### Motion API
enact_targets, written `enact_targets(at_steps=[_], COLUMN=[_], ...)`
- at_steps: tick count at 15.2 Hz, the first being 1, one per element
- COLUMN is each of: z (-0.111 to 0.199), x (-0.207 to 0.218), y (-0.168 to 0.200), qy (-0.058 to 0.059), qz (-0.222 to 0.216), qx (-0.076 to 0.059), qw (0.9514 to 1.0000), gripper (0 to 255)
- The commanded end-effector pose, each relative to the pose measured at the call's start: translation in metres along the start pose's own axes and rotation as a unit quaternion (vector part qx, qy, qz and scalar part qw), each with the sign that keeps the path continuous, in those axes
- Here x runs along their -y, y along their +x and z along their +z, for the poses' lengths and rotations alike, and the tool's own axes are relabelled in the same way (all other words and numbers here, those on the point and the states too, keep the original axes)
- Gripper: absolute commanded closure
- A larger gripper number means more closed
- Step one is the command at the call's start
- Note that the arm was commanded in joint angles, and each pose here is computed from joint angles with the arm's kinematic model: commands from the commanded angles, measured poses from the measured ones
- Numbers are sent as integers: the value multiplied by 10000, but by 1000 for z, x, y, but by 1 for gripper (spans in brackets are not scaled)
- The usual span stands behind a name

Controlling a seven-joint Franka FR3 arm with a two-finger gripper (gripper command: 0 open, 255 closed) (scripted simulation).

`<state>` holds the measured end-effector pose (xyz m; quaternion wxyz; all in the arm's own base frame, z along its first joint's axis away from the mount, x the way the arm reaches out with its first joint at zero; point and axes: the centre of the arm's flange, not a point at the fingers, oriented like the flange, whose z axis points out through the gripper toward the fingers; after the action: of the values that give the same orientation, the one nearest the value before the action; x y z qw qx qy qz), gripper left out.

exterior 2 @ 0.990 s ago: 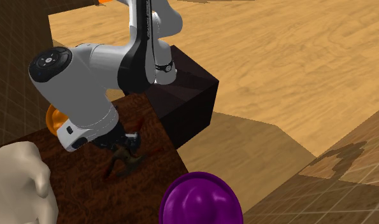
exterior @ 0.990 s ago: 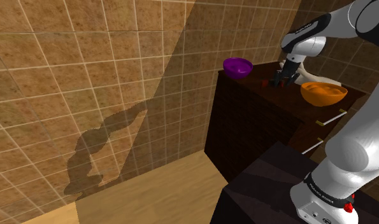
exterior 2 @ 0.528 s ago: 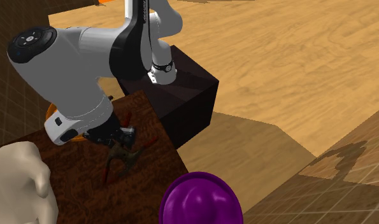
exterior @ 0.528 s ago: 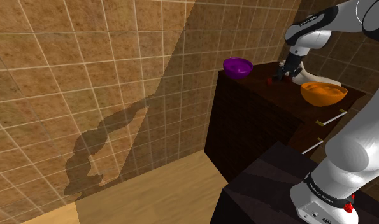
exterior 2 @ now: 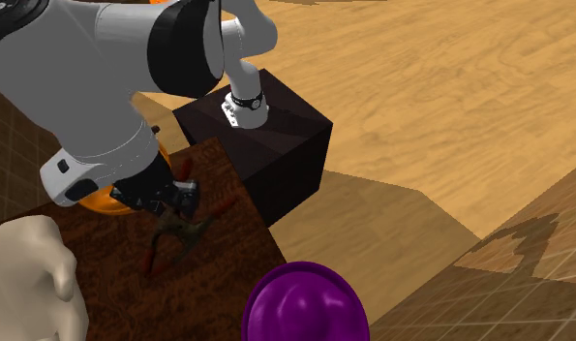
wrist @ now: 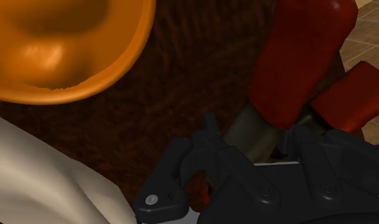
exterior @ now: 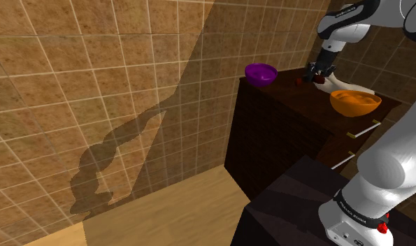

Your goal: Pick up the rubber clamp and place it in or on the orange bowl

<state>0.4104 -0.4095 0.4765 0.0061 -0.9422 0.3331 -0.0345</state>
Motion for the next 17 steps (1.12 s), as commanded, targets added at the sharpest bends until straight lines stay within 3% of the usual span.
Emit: enact_targets(at_steps=[1, 12, 17], z=[-10, -65, -67], x=[0, 2, -55], y=[1, 4, -29], qy=[0, 0, 0], qz=[0, 1, 0], qx=[-1, -1, -1], qw=[10000, 10000, 10000], gripper=[255, 255, 255])
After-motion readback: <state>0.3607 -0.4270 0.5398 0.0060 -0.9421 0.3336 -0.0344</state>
